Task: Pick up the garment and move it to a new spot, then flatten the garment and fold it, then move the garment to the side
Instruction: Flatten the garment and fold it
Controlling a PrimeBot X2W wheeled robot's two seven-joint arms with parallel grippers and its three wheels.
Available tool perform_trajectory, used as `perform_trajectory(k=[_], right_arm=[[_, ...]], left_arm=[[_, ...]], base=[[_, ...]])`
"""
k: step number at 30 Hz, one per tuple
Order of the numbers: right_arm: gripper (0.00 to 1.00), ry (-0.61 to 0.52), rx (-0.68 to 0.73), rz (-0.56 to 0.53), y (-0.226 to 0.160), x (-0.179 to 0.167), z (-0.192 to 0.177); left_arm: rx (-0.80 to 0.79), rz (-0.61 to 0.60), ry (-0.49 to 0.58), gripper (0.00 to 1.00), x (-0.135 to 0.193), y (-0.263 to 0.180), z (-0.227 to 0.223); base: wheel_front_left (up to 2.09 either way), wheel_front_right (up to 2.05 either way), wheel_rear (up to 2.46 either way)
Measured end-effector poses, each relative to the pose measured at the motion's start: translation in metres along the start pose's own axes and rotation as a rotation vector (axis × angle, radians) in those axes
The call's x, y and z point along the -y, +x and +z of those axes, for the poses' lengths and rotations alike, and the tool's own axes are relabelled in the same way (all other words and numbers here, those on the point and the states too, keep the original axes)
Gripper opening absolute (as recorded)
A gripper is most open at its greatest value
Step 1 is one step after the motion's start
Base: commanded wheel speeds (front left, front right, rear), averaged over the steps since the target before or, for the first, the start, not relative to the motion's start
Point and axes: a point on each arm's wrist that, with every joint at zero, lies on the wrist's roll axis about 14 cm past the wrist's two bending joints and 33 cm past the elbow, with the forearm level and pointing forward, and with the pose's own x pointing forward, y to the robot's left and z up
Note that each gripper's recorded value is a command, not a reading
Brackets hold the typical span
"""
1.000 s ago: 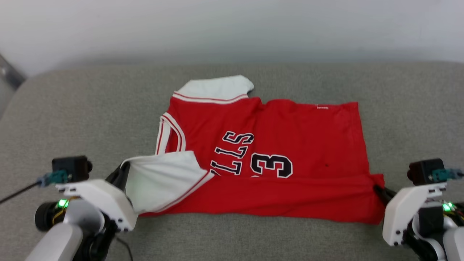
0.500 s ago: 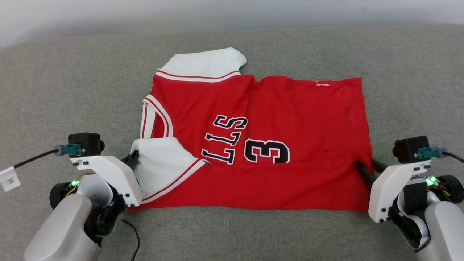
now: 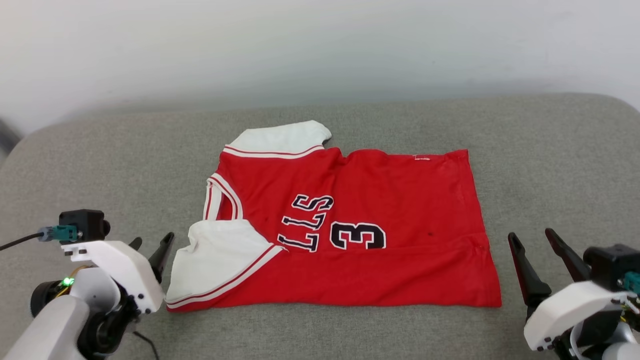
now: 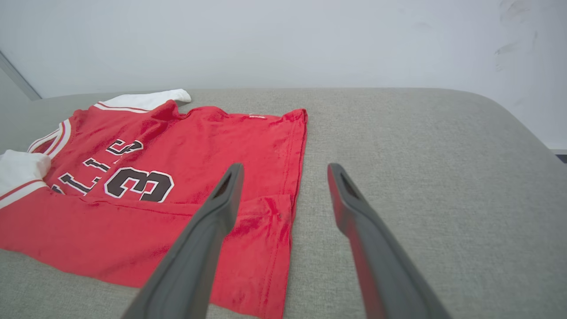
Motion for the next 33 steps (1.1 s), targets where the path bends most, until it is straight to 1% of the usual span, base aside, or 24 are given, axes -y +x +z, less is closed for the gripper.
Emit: perform_trajectory(k=[4, 11, 18, 23, 24, 25, 26, 27, 29, 33], right_arm=[[1.0, -0.01, 0.056, -0.013, -0.017, -0.003, 0.011], [1.0, -0.001, 0.057, -0.008, -0.021, -0.013, 0.012], [1.0, 0.018, 0.012, -0.017, -0.012, -0.014, 0.0], [1.0, 0.033, -0.031, -0.048, -0.008, -0.004, -0.011], [1.0, 0.033, -0.036, -0.059, -0.008, -0.001, -0.012], [1.0, 0.04, -0.046, -0.069, -0.009, 0.003, -0.014], [1.0, 0.047, -0.059, -0.078, -0.009, 0.006, -0.016], [1.0, 0.052, -0.074, -0.08, -0.01, 0.008, -0.018], [1.0, 0.073, -0.113, -0.084, -0.011, 0.012, -0.023], [1.0, 0.108, -0.251, -0.08, -0.015, 0.021, -0.041]], left_arm=[[-0.066, -0.013, 0.055, 1.0, 0.0, -0.018, -0.001], [-0.324, -0.026, 0.131, 1.0, -0.002, -0.027, -0.046], [-0.479, -0.026, 0.08, 1.0, -0.004, -0.009, -0.082], [-0.566, -0.068, 0.058, 1.0, 0.0, 0.005, -0.098], [-0.579, -0.078, 0.05, 0.96, 0.002, 0.007, -0.1], [-0.589, -0.085, 0.044, 0.47, 0.003, 0.008, -0.102], [-0.593, -0.087, 0.043, 0.26, 0.003, 0.009, -0.102], [-0.592, -0.092, 0.041, 0.0, 0.004, 0.01, -0.103], [-0.576, -0.096, 0.03, 0.0, 0.005, 0.011, -0.102], [-0.526, -0.122, 0.008, 0.0, 0.017, 0.011, -0.099]], base=[[0.0, 0.0, 0.0], [0.0, 0.0, 0.0], [0.0, 0.0, 0.0], [0.0, 0.0, 0.0], [0.0, 0.0, 0.0], [0.0, 0.0, 0.0], [0.0, 0.0, 0.0], [0.0, 0.0, 0.0], [0.0, 0.0, 0.0], [0.0, 0.0, 0.0]])
